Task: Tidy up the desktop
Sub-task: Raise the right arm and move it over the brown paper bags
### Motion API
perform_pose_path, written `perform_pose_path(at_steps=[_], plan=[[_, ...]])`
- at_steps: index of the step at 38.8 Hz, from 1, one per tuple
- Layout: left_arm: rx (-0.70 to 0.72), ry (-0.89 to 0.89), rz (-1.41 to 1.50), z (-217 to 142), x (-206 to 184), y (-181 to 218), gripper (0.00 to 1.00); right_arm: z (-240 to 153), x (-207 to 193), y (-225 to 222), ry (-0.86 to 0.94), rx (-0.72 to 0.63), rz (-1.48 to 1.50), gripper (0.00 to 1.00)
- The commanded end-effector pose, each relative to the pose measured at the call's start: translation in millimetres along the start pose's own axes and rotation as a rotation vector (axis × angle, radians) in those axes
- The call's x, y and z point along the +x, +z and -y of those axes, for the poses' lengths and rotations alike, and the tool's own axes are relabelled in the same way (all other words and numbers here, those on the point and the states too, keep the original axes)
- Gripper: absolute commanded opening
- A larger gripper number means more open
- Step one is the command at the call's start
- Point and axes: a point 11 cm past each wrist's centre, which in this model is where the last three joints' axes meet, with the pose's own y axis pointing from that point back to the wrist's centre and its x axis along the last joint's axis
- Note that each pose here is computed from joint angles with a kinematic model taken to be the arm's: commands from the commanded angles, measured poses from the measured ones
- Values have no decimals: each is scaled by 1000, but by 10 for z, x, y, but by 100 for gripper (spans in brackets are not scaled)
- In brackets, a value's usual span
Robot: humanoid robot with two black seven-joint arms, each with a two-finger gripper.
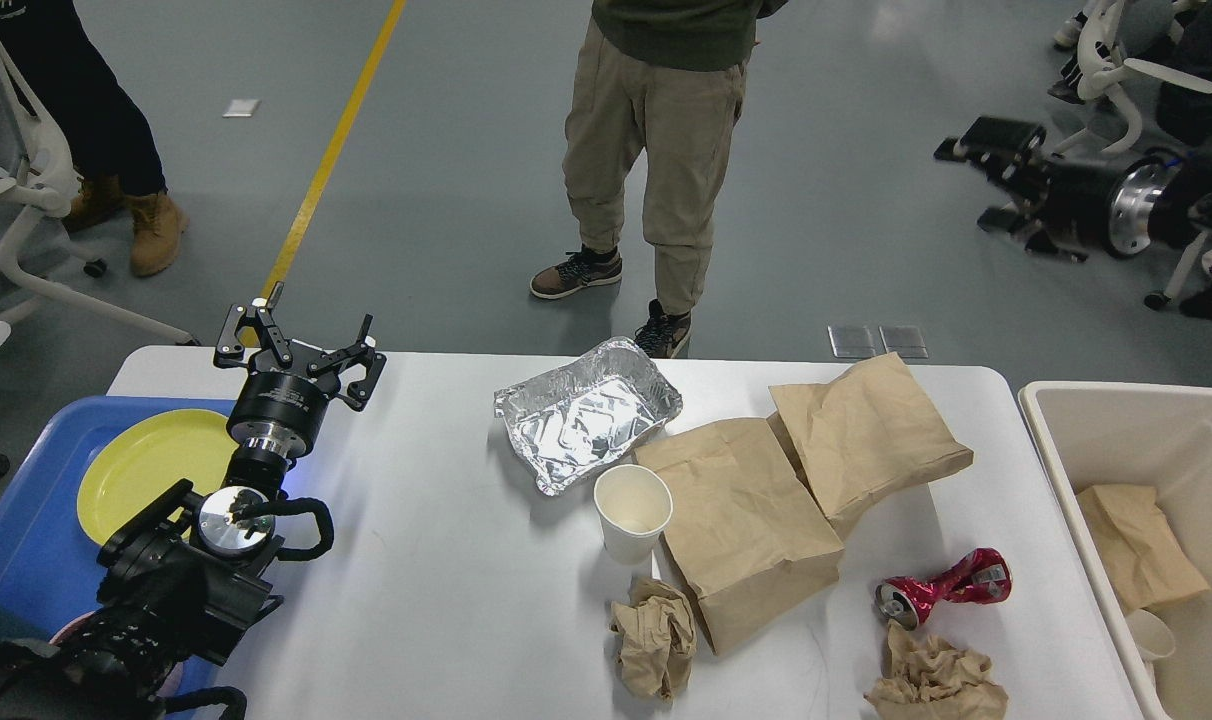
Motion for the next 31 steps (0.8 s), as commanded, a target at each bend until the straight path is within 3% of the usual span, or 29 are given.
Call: perform_pose_path(at_steps=[1, 11, 17, 31], plan=[[0, -1, 0, 1, -2, 0, 96, -69, -189, 48, -99, -79, -63, 100], [-1, -1, -1, 1, -1, 1, 96, -130, -469, -39, -291, -74, 16, 100], [0, 1, 0, -5, 5, -1, 96, -245, -408, -176, -378, -78, 36, 100], [0, 1, 0, -5, 5, -2, 96, -335, -414, -174, -434, -94, 51, 100]])
